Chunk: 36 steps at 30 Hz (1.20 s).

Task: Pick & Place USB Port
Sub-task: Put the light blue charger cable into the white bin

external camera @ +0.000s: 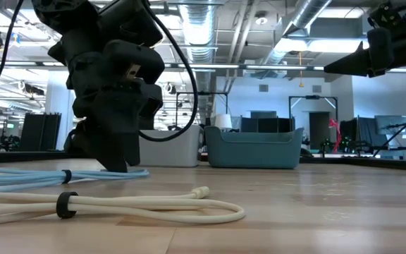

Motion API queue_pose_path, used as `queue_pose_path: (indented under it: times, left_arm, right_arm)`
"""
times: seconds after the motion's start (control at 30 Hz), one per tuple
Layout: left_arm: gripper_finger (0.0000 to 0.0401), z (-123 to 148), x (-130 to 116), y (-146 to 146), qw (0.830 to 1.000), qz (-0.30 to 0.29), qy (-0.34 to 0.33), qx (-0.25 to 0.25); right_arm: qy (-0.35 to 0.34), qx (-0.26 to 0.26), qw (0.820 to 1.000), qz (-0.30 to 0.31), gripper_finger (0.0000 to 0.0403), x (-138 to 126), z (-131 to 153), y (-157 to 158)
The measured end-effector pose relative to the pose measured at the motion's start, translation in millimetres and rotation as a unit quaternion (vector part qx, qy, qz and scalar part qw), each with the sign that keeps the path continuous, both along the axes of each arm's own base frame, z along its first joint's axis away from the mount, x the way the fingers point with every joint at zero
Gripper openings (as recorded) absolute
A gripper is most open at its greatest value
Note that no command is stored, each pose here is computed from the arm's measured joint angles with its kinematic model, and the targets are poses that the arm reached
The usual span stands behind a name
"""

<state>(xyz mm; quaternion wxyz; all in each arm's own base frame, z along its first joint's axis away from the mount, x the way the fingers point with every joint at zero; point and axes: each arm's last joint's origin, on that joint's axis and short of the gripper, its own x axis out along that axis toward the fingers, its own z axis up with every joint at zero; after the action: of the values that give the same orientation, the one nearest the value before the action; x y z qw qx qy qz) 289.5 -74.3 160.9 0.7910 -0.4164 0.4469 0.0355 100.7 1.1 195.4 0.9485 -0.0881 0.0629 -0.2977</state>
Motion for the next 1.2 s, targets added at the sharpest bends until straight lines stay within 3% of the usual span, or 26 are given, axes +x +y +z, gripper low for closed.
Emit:
queue_pose_path:
  times: [0.63, 1.2]
  left_arm:
    - [0.0007, -1.5, 0.1, 1.0, 0.999, -0.019, -0.014, 0.041]
    - [0.0002, 12.4, -3.4, 6.2, 0.996, -0.027, -0.049, 0.069]
  right_arm:
    - [0.0, 0.0, 1.0, 0.0, 0.0013, 0.0, 0.0, 0.0]
    - [0.0, 0.0, 1.0, 0.0, 0.0013, 0.0, 0.0, 0.0]
